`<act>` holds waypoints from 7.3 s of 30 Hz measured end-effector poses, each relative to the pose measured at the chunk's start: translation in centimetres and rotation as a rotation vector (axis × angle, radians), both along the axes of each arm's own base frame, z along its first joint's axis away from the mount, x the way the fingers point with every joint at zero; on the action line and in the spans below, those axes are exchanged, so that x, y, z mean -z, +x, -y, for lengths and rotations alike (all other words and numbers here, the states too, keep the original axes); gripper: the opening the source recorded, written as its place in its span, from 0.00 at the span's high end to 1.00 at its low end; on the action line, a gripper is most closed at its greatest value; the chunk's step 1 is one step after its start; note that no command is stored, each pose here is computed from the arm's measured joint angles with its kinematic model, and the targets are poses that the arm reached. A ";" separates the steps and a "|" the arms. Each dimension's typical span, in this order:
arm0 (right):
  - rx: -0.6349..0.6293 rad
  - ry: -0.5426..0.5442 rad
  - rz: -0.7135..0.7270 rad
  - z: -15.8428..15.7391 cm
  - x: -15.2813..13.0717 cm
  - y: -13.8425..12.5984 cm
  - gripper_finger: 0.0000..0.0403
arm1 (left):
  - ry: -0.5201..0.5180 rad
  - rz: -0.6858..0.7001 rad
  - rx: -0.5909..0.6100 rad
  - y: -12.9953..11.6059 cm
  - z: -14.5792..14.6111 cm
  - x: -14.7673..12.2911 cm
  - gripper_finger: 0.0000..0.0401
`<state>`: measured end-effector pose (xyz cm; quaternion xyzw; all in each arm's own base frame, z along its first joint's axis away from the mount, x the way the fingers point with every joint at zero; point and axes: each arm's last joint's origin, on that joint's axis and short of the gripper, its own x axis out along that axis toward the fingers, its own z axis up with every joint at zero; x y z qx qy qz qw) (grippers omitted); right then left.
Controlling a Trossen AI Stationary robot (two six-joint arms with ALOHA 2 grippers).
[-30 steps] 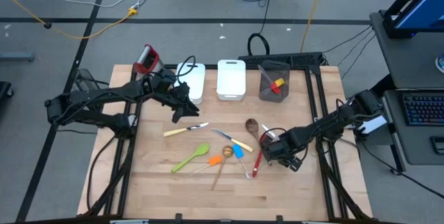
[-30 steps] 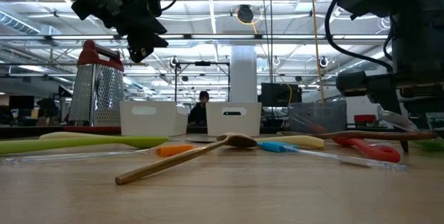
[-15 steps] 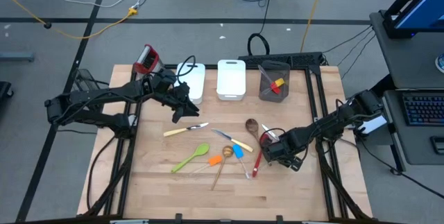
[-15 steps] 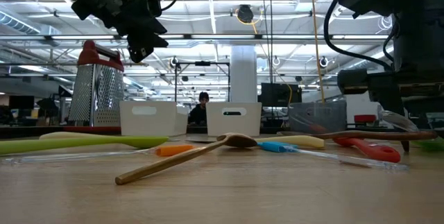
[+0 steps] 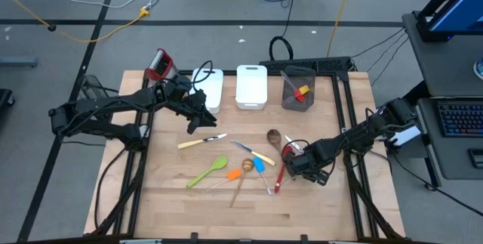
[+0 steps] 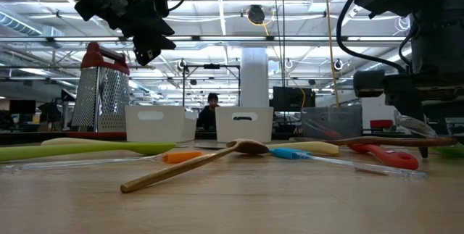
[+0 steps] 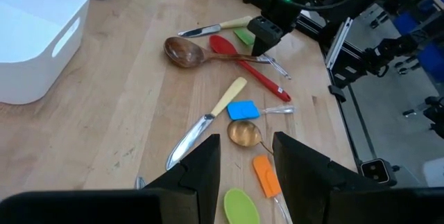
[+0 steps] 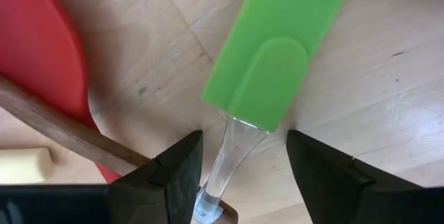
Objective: Pick & Place Kitchen Items
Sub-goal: Put the green spatula into the black bin, then put the orange spatula into the black bin
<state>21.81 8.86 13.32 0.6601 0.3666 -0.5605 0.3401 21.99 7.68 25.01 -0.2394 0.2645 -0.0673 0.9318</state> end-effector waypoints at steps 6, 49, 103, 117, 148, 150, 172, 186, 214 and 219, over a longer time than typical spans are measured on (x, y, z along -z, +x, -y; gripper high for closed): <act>-0.016 -0.004 0.003 0.0 0.0 0.0 0.50 | 0.003 0.001 0.001 0.0 0.0 0.0 0.66; 0.012 0.059 -0.111 1.9 2.8 -2.6 0.93 | -0.014 0.006 0.020 0.0 0.1 0.0 0.66; 0.188 -0.282 1.063 21.5 -10.8 -4.6 0.93 | -0.054 0.024 -0.007 0.2 0.1 -0.3 0.66; 0.311 -0.087 1.045 26.7 -8.3 -9.0 0.93 | -0.066 0.062 -0.033 0.4 -0.1 -0.8 0.66; 0.332 -0.093 0.953 28.9 -5.0 -9.1 0.81 | -0.067 0.051 -0.058 0.4 -0.1 -0.7 0.66; 0.330 -0.086 0.958 29.0 -5.0 -9.2 0.80 | -0.067 0.051 -0.058 0.4 -0.1 -0.7 0.66; -0.025 -0.124 1.083 25.9 -7.6 -7.4 0.93 | -0.067 0.049 -0.057 0.4 -0.1 -0.7 0.66; -0.504 -0.419 1.089 18.5 -10.6 -3.5 0.98 | -0.050 0.053 -0.048 0.4 -0.1 -0.7 0.66; -1.364 -0.516 0.639 8.8 -6.8 -2.8 1.00 | 0.001 0.036 -0.143 0.4 -0.4 -0.6 0.66; -1.420 -0.538 0.658 7.5 -7.0 -2.7 1.00 | 0.001 0.038 -0.143 0.4 -0.4 -0.6 0.66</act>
